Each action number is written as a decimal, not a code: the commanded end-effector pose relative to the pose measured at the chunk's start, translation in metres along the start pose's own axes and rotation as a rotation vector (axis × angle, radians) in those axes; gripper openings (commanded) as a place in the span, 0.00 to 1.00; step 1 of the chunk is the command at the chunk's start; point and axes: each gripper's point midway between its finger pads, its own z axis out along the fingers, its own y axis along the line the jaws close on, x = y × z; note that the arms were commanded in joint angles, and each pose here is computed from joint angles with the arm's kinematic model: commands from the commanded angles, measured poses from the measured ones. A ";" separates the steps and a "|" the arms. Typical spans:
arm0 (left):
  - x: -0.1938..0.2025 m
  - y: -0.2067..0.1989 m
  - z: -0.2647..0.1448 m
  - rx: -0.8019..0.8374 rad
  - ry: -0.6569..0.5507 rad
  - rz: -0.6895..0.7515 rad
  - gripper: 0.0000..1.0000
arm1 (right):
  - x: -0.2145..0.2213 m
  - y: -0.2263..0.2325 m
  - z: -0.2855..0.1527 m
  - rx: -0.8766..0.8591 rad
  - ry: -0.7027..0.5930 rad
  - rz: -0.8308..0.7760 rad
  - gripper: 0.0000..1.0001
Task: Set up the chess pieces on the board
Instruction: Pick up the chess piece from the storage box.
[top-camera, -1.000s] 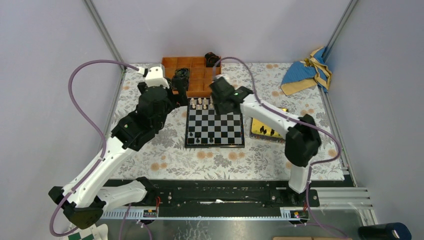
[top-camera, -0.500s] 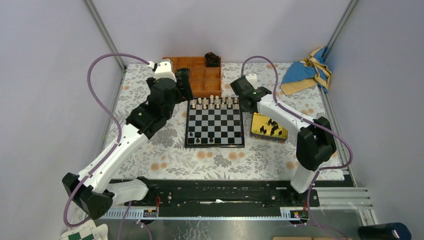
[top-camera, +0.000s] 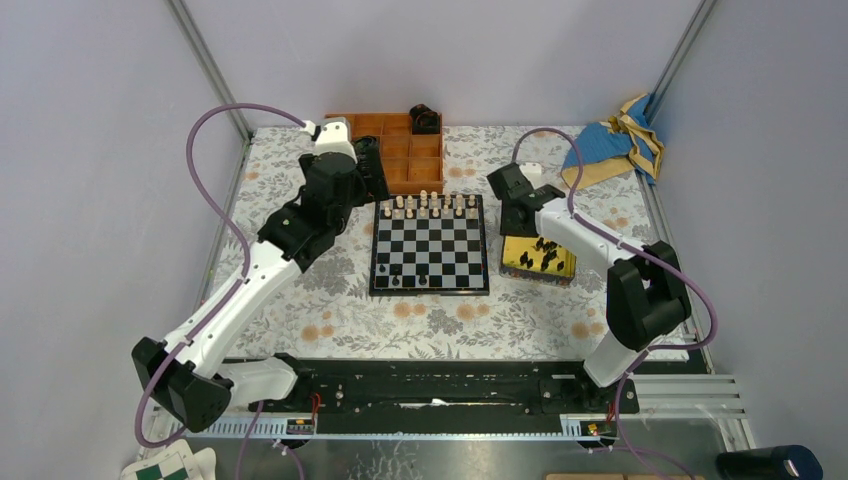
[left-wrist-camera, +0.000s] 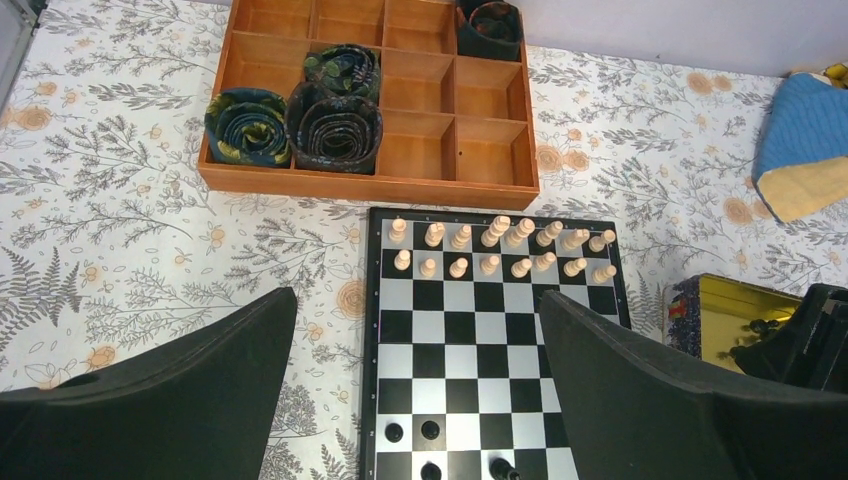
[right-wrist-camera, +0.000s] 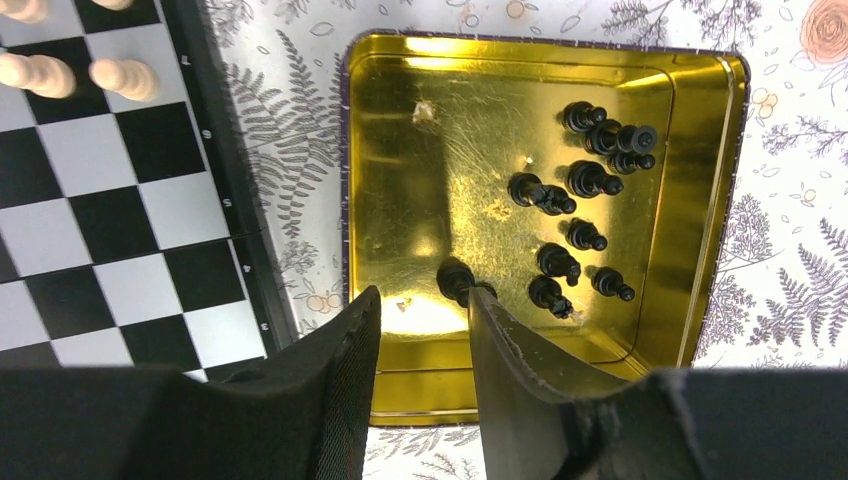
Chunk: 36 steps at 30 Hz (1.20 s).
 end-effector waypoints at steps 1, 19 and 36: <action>-0.012 -0.005 0.004 0.022 -0.033 -0.032 0.99 | -0.005 -0.004 -0.002 -0.030 -0.021 0.079 0.44; -0.005 -0.009 0.014 0.021 0.002 -0.020 0.99 | 0.022 -0.010 0.023 -0.037 0.067 0.109 0.43; 0.004 -0.009 0.018 0.021 0.023 -0.020 0.99 | 0.038 -0.012 0.031 -0.029 0.114 0.109 0.42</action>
